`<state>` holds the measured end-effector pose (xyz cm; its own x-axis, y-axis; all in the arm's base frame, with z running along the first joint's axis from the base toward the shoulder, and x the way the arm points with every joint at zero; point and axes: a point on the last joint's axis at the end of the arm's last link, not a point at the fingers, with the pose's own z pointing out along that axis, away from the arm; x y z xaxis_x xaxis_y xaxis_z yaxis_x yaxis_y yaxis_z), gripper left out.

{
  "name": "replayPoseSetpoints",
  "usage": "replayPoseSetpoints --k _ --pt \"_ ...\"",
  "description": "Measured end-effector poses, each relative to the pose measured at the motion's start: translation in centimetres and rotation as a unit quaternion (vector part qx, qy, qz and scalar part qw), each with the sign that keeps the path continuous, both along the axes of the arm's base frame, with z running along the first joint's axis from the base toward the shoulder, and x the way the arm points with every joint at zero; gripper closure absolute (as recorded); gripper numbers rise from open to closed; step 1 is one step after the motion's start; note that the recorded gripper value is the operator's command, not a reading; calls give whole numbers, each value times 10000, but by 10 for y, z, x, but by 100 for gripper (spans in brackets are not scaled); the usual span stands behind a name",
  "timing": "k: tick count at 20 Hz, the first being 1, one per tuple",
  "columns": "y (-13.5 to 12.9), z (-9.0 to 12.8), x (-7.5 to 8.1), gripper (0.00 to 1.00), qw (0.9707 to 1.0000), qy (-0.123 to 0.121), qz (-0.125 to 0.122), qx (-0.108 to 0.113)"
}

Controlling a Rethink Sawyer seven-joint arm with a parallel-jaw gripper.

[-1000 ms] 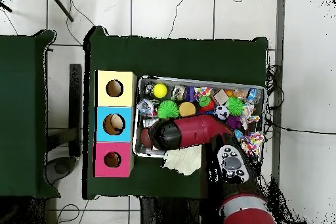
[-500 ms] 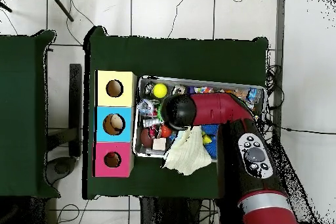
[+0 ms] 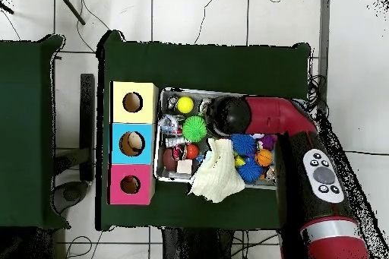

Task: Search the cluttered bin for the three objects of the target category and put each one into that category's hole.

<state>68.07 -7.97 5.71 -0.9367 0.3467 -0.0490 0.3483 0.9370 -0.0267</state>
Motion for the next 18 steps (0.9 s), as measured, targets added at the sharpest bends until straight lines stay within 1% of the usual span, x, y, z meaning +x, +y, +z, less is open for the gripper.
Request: replayPoseSetpoints --k 4,9,13,14,18 --pt "-22 -13 -2 0 9997 -103 -192 102" --pt "-53 -31 -14 0 9989 -78 -431 157" --pt "-79 -40 -27 0 9986 -57 -518 99" --pt "-90 -42 -33 0 9985 -69 -545 60" --pt "-109 -44 -45 0 9981 -167 -591 -11"
